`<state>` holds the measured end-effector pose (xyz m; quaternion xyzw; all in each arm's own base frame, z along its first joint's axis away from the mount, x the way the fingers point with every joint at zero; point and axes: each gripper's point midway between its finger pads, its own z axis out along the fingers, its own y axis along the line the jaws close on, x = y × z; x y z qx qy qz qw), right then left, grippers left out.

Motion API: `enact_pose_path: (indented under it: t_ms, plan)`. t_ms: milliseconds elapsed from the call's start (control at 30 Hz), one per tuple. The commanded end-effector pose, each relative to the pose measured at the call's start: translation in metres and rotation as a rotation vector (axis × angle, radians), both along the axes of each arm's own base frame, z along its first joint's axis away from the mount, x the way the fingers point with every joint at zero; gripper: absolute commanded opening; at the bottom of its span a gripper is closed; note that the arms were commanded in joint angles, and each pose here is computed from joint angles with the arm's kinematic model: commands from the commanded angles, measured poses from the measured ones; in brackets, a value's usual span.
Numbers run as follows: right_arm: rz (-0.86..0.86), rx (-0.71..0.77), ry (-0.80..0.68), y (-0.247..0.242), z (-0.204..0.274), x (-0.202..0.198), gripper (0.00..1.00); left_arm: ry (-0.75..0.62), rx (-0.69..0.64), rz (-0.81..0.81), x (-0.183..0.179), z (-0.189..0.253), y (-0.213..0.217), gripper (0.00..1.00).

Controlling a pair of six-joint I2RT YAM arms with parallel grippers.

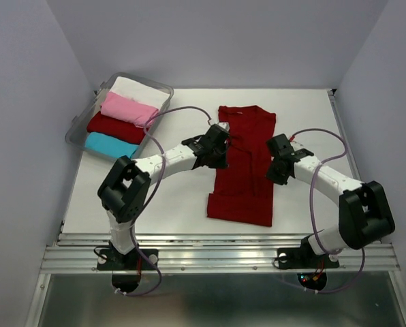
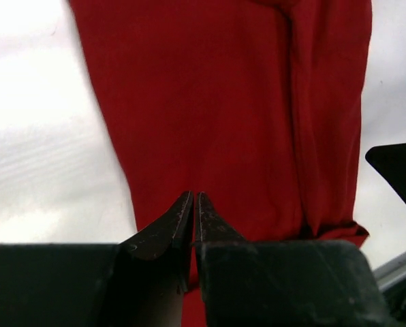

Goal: Roll the t-shirts
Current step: Roll the T-shirt to the center of the board.

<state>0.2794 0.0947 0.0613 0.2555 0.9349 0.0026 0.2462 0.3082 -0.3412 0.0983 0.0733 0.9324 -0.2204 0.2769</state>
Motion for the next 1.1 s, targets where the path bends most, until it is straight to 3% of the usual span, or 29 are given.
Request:
enact_pose_path:
  t_ms: [0,167,667,900,1067]
  plan:
    - [0.045,0.005,-0.089,0.003,0.012,0.046,0.29,-0.031,0.006,-0.052,0.025,-0.002,-0.019,0.16]
    - [0.063,-0.038,-0.055,0.002,-0.004,0.065,0.28,0.003,0.049,-0.044,0.046,-0.033,-0.021,0.14]
    - [0.104,-0.043,-0.004,0.015,-0.057,0.101,0.27,0.112,0.099,0.142,0.103,-0.1,0.045,0.12]
    - [0.127,-0.03,-0.045,0.026,-0.037,0.127,0.26,0.068,0.08,0.156,0.138,-0.082,0.043,0.12]
    - [0.126,-0.012,-0.168,0.026,0.027,0.136,0.28,-0.011,0.037,0.147,0.143,-0.031,0.04,0.13]
